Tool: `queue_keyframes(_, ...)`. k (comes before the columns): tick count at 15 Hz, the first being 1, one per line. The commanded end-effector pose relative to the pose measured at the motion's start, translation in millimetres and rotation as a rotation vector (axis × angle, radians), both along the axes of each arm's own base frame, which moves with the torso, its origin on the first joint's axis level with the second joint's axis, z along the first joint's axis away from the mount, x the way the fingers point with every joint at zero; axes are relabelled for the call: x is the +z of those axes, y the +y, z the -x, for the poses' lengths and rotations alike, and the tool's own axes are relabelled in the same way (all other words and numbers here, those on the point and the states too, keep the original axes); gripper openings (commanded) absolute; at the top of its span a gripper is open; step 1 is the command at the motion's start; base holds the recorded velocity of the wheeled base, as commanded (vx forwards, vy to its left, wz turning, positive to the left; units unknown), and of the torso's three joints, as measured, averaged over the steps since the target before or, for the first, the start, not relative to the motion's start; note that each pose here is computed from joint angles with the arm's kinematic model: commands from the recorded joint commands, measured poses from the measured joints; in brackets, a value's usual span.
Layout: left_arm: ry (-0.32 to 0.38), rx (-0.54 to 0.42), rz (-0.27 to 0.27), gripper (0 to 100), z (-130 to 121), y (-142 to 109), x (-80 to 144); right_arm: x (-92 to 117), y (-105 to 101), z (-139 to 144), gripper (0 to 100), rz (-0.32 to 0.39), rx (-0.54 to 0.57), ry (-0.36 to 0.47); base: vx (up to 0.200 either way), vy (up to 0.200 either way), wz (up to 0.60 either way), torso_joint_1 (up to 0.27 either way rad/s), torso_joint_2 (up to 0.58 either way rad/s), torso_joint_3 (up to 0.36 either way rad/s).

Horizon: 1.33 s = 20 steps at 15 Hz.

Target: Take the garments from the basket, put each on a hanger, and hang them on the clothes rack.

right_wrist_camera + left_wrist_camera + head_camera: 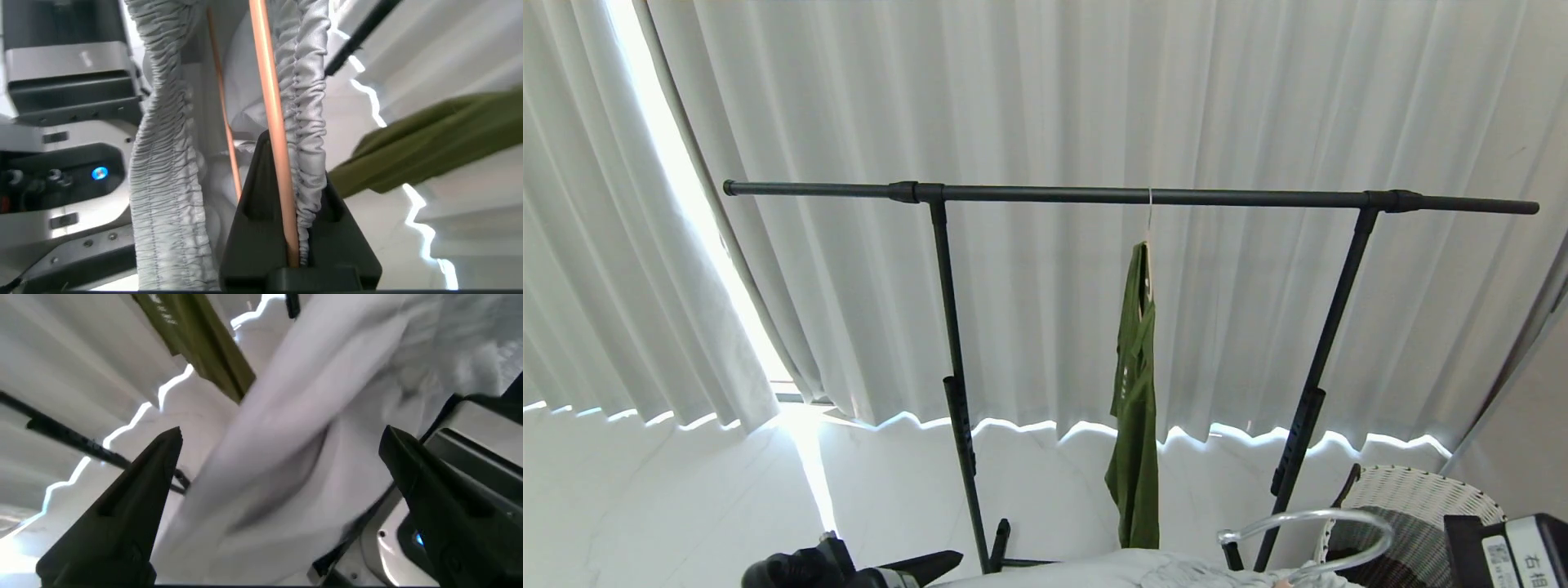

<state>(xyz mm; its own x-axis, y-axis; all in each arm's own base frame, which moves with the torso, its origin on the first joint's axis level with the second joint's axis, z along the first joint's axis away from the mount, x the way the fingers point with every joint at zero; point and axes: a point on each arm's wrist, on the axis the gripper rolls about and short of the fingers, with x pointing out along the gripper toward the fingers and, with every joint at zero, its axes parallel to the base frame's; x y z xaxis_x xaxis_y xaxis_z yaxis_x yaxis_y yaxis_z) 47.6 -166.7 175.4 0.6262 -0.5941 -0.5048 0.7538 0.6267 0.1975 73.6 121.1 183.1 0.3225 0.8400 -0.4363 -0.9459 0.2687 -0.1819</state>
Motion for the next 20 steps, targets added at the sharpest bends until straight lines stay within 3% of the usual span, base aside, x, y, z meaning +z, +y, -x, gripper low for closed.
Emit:
queue_keyframes(1, -0.009, 0.054, -0.021, 100, -4.4, 9.0, -6.3, 2.8, -4.5, -0.3, 0, -0.017, -0.019, -0.011, 0.000, 0.000, 0.00, 0.000, 0.00, 0.000)
queue_keyframes(5, -0.029, 0.230, -0.127, 100, -14.4, 40.6, -34.7, 7.1, -11.0, -2.3, 0, -0.041, -0.058, -0.026, 0.000, 0.000, 0.00, 0.000, 0.00, 0.000)
queue_keyframes(8, -0.017, 0.266, -0.163, 100, -15.2, 51.8, -45.5, 7.9, -12.2, -1.9, 0, -0.047, -0.059, -0.029, 0.000, 0.000, 0.00, 0.000, 0.00, 0.000)
queue_keyframes(10, -0.013, 0.304, -0.160, 100, -19.2, 54.6, -45.8, 8.4, -11.9, -1.8, 0, -0.048, -0.056, -0.031, 0.000, 0.000, 0.00, 0.000, 0.00, 0.000)
queue_keyframes(13, -0.023, 0.414, -0.085, 100, -35.2, 57.2, -41.1, 10.2, -11.7, -0.9, 0, -0.058, -0.041, -0.032, 0.000, 0.000, 0.00, 0.000, 0.00, 0.000)
queue_keyframes(15, -0.017, 0.415, -0.073, 100, -35.9, 59.1, -40.6, 10.4, -11.8, -0.5, 0, -0.059, -0.038, -0.034, 0.000, 0.000, 0.00, 0.000, 0.00, 0.000)
queue_keyframes(16, -0.011, 0.411, -0.082, 0, -34.9, 60.4, -43.1, 10.1, -12.0, -0.1, 0, -0.058, -0.036, -0.033, 0.000, 0.000, 0.00, 0.000, 0.00, 0.000)
queue_keyframes(20, -0.015, 0.448, -0.083, 0, -37.9, 63.7, -43.0, 11.1, -14.1, 1.3, 0, -0.065, -0.041, -0.038, 0.000, 0.000, 0.00, 0.000, 0.00, 0.000)
